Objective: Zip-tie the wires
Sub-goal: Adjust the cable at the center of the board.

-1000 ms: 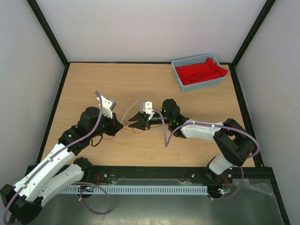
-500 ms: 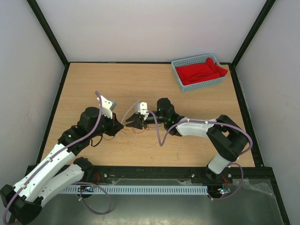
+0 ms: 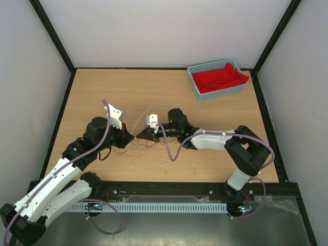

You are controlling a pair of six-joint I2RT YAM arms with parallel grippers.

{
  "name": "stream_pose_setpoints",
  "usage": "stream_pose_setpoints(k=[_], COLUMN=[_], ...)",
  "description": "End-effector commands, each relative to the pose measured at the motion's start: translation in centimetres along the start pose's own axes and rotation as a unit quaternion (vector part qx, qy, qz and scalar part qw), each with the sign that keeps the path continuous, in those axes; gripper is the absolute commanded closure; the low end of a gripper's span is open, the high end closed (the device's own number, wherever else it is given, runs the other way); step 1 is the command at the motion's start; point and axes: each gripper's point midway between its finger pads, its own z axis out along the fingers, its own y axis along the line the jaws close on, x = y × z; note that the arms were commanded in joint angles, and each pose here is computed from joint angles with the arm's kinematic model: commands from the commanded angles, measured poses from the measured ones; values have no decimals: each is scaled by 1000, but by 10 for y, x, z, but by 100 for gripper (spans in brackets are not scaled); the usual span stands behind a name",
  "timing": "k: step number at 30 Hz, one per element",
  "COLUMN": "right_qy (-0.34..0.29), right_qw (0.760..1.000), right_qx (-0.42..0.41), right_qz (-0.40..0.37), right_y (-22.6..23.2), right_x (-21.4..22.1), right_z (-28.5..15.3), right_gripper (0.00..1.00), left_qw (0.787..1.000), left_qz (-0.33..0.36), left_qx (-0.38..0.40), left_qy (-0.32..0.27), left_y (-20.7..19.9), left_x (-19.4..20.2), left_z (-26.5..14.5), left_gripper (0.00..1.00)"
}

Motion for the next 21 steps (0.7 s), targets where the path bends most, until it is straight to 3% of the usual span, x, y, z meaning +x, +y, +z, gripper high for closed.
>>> stream_pose_setpoints(k=[1, 11, 18, 21], right_qy=[12, 47, 36, 53], right_qw=[999, 989, 995, 992], right_qx=[38, 142, 95, 115], right_qz=[-20, 4, 26, 28], right_y=[-8, -23, -10, -15], right_x=[-14, -21, -16, -6], right_z=[-12, -64, -55, -58], right_gripper=[100, 100, 100, 100], left_qw=[999, 995, 995, 994], left_qz=[-6, -29, -30, -27], left_qx=[-26, -98, -91, -99], left_qy=[-20, -17, -22, -27], left_y=[8, 38, 36, 39], left_x=[-11, -3, -7, -8], left_z=[-7, -13, -15, -17], left_gripper=[100, 100, 100, 100])
